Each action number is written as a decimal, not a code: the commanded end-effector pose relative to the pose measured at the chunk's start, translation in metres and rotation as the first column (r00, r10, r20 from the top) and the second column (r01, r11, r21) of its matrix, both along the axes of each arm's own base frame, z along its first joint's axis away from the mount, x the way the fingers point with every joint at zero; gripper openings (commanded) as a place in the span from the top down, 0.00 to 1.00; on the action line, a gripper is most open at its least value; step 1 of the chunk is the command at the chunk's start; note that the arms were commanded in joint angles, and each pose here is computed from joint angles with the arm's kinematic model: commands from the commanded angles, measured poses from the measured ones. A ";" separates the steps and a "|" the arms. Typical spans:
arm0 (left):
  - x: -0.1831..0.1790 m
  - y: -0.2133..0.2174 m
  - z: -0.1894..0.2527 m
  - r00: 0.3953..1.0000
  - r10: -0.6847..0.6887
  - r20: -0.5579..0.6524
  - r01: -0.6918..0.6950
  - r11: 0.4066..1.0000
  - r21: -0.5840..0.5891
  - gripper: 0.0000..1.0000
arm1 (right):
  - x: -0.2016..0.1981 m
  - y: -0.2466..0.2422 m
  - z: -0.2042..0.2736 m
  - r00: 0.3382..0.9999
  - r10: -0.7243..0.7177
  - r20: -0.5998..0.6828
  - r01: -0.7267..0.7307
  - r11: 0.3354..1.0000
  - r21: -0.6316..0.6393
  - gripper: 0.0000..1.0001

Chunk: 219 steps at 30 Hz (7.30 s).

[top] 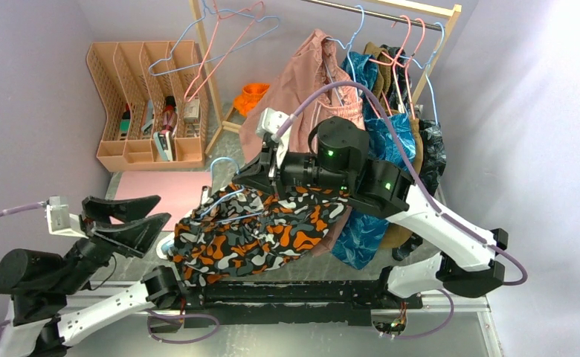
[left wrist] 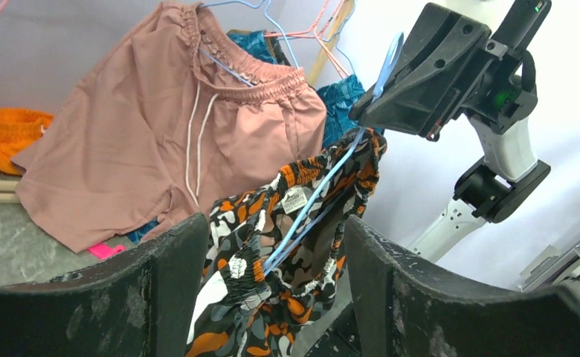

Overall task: Place the shorts on the hanger
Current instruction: Hang the shorts on the hanger.

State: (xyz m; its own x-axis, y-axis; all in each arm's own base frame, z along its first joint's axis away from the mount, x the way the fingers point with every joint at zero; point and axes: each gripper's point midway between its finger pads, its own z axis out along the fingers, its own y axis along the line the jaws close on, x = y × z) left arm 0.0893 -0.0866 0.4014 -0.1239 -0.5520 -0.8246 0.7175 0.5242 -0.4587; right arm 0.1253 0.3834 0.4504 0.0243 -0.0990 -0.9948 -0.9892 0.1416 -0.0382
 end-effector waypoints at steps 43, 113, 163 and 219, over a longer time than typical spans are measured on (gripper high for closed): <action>0.116 -0.076 -0.118 0.659 0.537 -0.526 -0.427 0.843 0.326 0.30 | 0.087 -0.062 -0.004 0.755 -0.553 -0.352 0.634 0.753 0.177 1.00; 0.045 -0.096 0.060 0.997 -0.039 0.068 0.009 0.923 0.385 0.18 | 0.013 -0.112 0.028 0.940 -0.314 -0.136 0.342 0.867 0.362 1.00; 0.058 -0.154 0.036 0.968 -0.188 0.163 0.058 0.807 0.588 0.93 | 0.002 -0.100 0.014 0.958 -0.252 -0.135 0.277 0.934 0.224 0.43; 0.069 -0.106 -0.017 0.996 0.062 -0.071 -0.001 0.758 0.652 0.93 | 0.138 -0.071 -0.048 0.546 -0.754 -0.365 0.816 0.577 0.028 1.00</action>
State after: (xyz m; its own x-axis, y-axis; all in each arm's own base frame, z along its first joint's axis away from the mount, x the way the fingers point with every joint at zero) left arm 0.1655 -0.1933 0.3878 -0.1784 0.1240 -0.9761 0.6541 0.7560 -0.0235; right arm 0.2521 0.3280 0.4072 -0.2499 0.2296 -0.9407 -0.5032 0.7992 0.3288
